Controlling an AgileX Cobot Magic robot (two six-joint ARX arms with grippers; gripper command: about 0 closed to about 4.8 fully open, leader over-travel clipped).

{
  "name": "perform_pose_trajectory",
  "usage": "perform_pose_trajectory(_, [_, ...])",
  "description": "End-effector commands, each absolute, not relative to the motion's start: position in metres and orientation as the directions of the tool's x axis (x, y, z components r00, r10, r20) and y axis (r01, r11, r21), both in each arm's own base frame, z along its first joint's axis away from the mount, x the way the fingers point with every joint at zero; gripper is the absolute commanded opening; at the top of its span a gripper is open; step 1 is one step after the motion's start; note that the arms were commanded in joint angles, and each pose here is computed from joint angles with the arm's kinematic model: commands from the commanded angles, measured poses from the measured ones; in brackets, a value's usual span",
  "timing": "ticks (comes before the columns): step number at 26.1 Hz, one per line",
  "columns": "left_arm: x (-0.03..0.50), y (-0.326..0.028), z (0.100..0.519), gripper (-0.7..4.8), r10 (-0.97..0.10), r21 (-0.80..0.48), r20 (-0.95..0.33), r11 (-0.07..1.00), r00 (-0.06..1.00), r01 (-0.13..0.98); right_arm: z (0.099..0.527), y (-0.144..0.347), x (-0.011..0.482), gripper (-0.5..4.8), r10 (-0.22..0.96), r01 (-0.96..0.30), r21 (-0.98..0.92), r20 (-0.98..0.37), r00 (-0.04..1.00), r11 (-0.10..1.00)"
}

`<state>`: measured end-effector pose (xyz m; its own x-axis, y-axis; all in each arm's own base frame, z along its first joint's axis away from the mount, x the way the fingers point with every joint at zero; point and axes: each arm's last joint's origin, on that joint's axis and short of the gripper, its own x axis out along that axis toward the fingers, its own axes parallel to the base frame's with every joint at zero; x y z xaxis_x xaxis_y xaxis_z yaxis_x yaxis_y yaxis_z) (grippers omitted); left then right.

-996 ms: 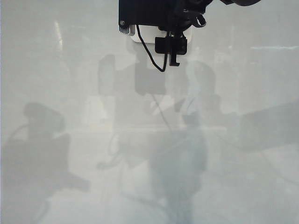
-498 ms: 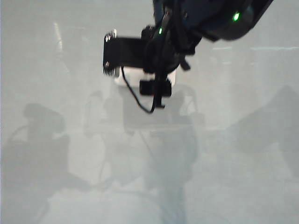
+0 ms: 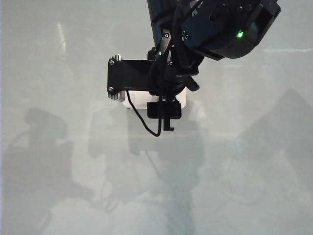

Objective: Grab the whiteboard eraser that is attached to the surface of the whiteboard and use it to clean the writing on the whiteboard.

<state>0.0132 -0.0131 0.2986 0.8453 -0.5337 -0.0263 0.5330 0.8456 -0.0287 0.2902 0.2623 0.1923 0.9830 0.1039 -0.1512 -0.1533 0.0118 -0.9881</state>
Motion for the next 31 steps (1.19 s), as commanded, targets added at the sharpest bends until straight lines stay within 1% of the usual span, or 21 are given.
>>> perform_pose_trajectory(1, [0.013,-0.013,0.3,-0.05,-0.537,-0.02,-0.012,0.844,0.844,0.536,0.233,0.25,0.288,2.01,0.022,-0.032,-0.995,-0.03,0.999,0.092])
perform_pose_trajectory(5, [0.013,-0.013,0.3,-0.05,-0.536,-0.02,-0.013,0.844,0.844,0.536,0.265,0.239,0.279,2.01,0.013,0.025,-0.989,0.027,1.0,0.145])
perform_pose_trajectory(10, [0.013,-0.013,0.3,-0.05,-0.536,-0.02,-0.013,0.844,0.844,0.536,0.275,0.224,0.282,2.01,-0.017,0.024,-0.989,0.022,1.0,0.143])
perform_pose_trajectory(11, [0.013,-0.013,0.3,-0.05,-0.537,-0.02,-0.012,0.844,0.844,0.537,0.271,0.215,0.29,2.01,-0.042,-0.007,-0.992,-0.012,0.999,0.128])
perform_pose_trajectory(12, [0.013,-0.013,0.3,-0.05,-0.536,-0.02,-0.013,0.844,0.844,0.536,0.266,0.208,0.295,2.01,-0.04,-0.049,-0.991,-0.054,0.998,0.126])
perform_pose_trajectory(14, [0.013,-0.013,0.3,-0.05,-0.536,-0.02,-0.013,0.844,0.844,0.536,0.258,0.2,0.301,2.0,-0.015,-0.125,-0.978,-0.13,0.991,0.169])
perform_pose_trajectory(17, [0.013,-0.013,0.3,-0.05,-0.538,-0.02,-0.013,0.843,0.843,0.537,0.248,0.198,0.301,1.99,0.028,-0.192,-0.961,-0.191,0.981,0.197])
perform_pose_trajectory(20, [0.013,-0.013,0.3,-0.05,-0.536,-0.02,-0.013,0.844,0.844,0.536,0.236,0.199,0.295,1.97,0.08,-0.238,-0.954,-0.227,0.971,0.182])
perform_pose_trajectory(23, [0.013,-0.013,0.3,-0.05,-0.536,-0.02,-0.013,0.844,0.844,0.535,0.22,0.2,0.288,1.96,0.102,-0.275,-0.948,-0.261,0.96,0.163])
perform_pose_trajectory(26, [0.013,-0.013,0.3,-0.05,-0.533,-0.02,-0.013,0.846,0.846,0.533,0.205,0.197,0.285,1.68,0.099,-0.314,-0.934,-0.301,0.948,0.169])
perform_pose_trajectory(28, [0.013,-0.013,0.3,-0.05,-0.528,-0.02,-0.013,0.849,0.849,0.527,0.194,0.197,0.284,1.69,0.092,-0.321,-0.931,-0.309,0.947,0.173])
perform_pose_trajectory(31, [0.013,-0.013,0.3,-0.05,-0.524,-0.02,-0.013,0.852,0.852,0.523,0.191,0.196,0.281,1.7,0.068,-0.307,-0.936,-0.299,0.952,0.172])
